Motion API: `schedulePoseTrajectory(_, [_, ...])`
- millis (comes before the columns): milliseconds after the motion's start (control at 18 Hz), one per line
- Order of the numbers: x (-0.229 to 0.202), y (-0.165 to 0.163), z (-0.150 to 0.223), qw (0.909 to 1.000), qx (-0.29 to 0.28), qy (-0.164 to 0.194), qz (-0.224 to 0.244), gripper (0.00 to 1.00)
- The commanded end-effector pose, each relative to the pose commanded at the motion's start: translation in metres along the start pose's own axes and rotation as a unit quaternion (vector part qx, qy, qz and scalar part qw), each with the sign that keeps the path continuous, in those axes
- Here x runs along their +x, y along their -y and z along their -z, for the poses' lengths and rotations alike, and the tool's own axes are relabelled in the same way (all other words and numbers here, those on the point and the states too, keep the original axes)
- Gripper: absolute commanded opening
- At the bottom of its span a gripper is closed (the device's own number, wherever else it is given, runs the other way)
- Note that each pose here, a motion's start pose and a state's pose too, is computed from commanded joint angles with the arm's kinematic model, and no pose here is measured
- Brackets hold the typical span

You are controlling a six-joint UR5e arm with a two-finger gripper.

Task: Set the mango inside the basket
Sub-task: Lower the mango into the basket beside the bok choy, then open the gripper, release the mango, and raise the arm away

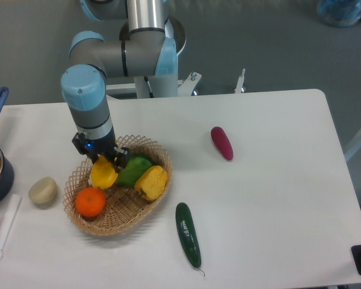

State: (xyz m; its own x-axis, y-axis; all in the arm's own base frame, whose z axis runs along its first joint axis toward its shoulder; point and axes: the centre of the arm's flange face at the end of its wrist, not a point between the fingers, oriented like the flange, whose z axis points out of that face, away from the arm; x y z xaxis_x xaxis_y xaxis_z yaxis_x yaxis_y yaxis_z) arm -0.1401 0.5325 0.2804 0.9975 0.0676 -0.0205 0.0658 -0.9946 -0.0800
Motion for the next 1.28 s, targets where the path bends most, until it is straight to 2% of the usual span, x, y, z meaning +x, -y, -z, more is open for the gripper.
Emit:
schedulePoseTrajectory(56, [0.0, 0.0, 0.0, 1.0, 0.0, 0.002, -0.002, 0.69])
schedulePoseTrajectory(500, [0.0, 0.001, 0.0, 1.0, 0.001, 0.002, -0.005, 0.73])
schedulePoseTrajectory(722, [-0.001, 0.001, 0.002, 1.0, 0.002, 0.004, -0.006, 0.87])
schedulePoseTrajectory(833, [-0.002, 0.004, 0.007, 0.9999, 0.007, 0.007, -0.006, 1.0])
schedulePoseTrajectory(1111, [-0.019, 0.017, 0.053, 0.9978, 0.038, 0.053, -0.008, 1.0])
schedulePoseTrajectory(1167, [-0.03, 0.02, 0.064, 0.9966, 0.044, 0.07, -0.011, 1.0])
schedulePoseTrajectory(1278, [-0.083, 0.017, 0.085, 0.9941, 0.054, 0.094, -0.002, 1.0])
